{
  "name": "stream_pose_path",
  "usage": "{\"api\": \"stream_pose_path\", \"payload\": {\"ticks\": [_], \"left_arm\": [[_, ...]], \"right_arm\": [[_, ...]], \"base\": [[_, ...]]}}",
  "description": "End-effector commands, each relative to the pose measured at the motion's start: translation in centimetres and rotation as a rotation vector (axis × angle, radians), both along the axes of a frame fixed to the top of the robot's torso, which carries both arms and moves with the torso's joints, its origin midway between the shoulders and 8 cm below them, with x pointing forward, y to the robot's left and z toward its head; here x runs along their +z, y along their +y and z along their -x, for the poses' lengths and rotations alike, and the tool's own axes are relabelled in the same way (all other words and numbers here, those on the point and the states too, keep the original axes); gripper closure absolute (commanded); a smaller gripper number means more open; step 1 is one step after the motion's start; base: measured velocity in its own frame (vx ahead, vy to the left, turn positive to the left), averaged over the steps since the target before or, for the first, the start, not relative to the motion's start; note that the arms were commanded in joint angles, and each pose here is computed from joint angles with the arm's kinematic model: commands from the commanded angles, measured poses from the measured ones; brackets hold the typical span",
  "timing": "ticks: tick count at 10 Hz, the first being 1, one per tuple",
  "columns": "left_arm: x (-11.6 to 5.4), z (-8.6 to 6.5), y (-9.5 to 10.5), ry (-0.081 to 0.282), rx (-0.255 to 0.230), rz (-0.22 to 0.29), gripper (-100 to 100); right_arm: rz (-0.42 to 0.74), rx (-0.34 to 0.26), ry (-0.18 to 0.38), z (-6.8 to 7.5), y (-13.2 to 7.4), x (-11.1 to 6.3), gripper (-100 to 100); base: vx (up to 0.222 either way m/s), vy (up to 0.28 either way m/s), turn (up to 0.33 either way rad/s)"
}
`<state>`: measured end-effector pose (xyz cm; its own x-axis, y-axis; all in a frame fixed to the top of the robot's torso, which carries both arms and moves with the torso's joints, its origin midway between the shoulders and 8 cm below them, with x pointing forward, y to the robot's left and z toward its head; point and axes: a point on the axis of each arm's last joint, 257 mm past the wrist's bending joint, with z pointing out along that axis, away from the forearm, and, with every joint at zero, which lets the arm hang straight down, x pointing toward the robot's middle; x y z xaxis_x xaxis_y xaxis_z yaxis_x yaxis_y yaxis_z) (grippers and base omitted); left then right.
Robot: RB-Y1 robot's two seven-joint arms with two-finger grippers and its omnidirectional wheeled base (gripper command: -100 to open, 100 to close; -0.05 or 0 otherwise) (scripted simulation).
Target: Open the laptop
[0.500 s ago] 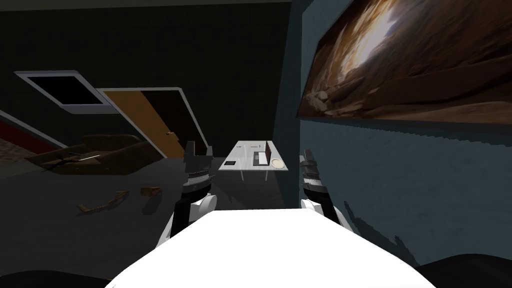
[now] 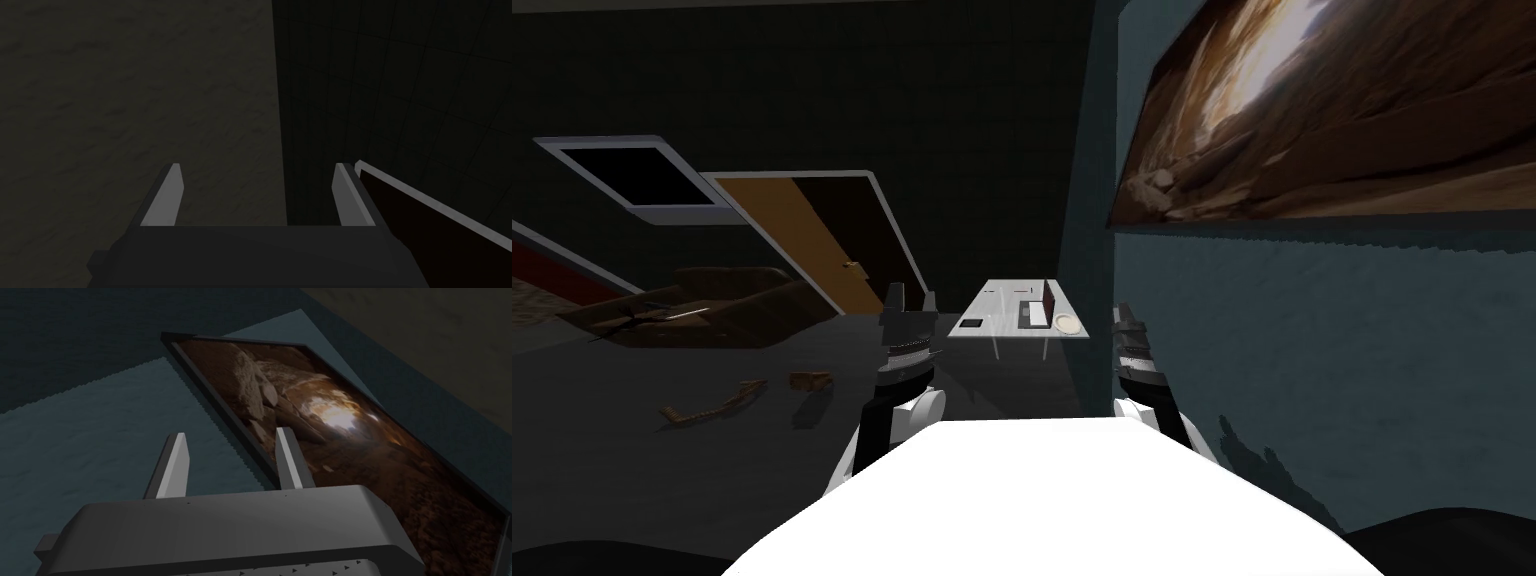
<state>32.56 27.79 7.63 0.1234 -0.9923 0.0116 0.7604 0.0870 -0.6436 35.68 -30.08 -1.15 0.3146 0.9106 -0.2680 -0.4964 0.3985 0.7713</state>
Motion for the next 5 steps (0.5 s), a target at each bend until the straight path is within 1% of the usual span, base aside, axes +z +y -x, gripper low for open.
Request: {"api": "stream_pose_path", "payload": {"ticks": [1, 4, 5], "left_arm": [[0.00, 0.00, 0.00, 0.000, 0.000, 0.000, 0], [0.00, 0.00, 0.00, 0.000, 0.000, 0.000, 0], [0.00, 0.00, 0.00, 0.000, 0.000, 0.000, 0]], "right_arm": [[0.000, 0.000, 0.000, 0.00, 0.00, 0.00, 0], [0.000, 0.000, 0.000, 0.00, 0.00, 0.01, 0], [0.067, 0.004, 0.025, -0.30, 0.30, -0.40, -100]], "base": [[0.000, 0.000, 0.000], [0.000, 0.000, 0.000], [0.029, 0.019, 0.003]]}}
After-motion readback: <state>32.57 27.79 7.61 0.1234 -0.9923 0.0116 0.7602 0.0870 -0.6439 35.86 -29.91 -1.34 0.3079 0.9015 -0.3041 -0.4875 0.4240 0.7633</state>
